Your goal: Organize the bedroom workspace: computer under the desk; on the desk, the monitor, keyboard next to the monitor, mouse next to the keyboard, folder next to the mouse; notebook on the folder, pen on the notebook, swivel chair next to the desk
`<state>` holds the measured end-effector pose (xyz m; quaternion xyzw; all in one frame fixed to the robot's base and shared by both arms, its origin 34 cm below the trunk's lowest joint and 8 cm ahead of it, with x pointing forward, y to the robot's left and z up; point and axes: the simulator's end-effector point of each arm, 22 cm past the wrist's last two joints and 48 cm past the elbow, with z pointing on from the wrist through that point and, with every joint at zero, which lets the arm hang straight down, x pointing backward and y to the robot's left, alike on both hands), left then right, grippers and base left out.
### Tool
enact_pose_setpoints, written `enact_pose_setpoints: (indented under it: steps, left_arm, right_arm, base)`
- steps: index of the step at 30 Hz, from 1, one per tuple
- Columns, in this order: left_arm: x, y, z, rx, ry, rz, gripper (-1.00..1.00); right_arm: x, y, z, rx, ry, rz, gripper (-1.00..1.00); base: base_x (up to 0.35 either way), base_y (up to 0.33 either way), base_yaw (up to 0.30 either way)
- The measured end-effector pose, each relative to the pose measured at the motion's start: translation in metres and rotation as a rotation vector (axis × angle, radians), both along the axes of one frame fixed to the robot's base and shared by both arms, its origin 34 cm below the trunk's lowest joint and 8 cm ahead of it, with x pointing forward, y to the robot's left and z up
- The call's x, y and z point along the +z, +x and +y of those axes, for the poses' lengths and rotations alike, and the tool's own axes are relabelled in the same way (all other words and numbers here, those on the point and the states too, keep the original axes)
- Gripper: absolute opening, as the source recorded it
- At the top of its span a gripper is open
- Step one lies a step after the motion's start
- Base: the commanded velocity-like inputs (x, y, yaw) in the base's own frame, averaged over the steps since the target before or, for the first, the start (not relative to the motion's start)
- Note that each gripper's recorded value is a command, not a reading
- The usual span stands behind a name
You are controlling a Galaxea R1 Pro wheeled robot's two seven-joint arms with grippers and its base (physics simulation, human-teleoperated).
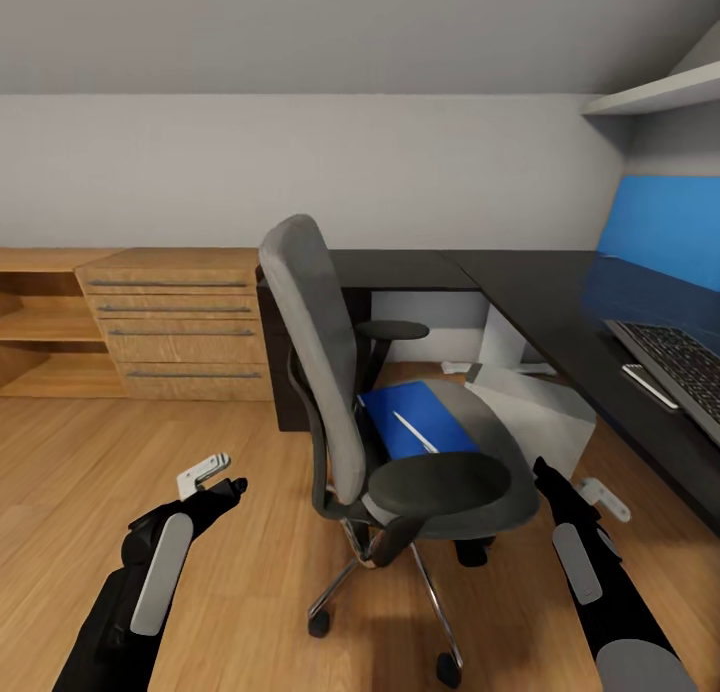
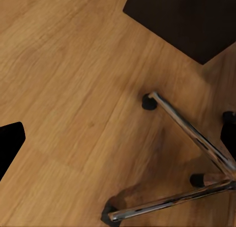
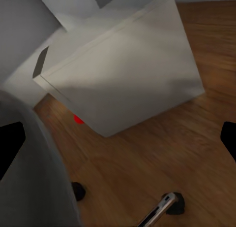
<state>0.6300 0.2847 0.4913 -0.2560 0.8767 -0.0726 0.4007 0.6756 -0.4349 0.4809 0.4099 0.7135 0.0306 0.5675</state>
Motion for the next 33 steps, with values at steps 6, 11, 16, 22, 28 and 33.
enact_pose_setpoints:
  steps: [6, 11, 16, 22, 28, 33]
  left_arm:
    - [-0.001, 0.000, 0.000, 0.000, 0.000, 0.002, 1.00]
    - [-0.001, 0.000, -0.001, -0.001, 0.000, 0.004, 1.00]
    - [-0.001, 0.000, -0.001, -0.002, 0.000, 0.002, 1.00]
    - [-0.002, 0.000, -0.002, -0.004, -0.001, 0.004, 1.00]
    - [-0.002, 0.000, -0.003, -0.007, -0.001, 0.006, 1.00]
    - [0.000, 0.000, -0.002, -0.004, 0.000, 0.000, 1.00]
  right_arm:
    - [0.000, 0.000, -0.001, 0.000, -0.001, 0.001, 1.00]
    - [-0.001, 0.000, -0.001, 0.003, 0.000, 0.006, 1.00]
    - [-0.006, -0.001, 0.000, 0.017, 0.021, 0.024, 1.00]
    - [-0.014, 0.000, 0.001, 0.067, 0.105, 0.028, 1.00]
    - [-0.031, -0.001, 0.015, 0.165, 0.265, 0.052, 1.00]
    - [-0.032, -0.002, 0.019, 0.211, 0.359, 0.041, 1.00]
  base:
    - [0.196, 0.000, 0.000]
    - [0.064, 0.000, 0.000]
    - [0.173, 0.000, 0.000]
    - [0.065, 0.000, 0.000]
    - [0.005, 0.000, 0.000]
    - [0.000, 0.000, 0.000]
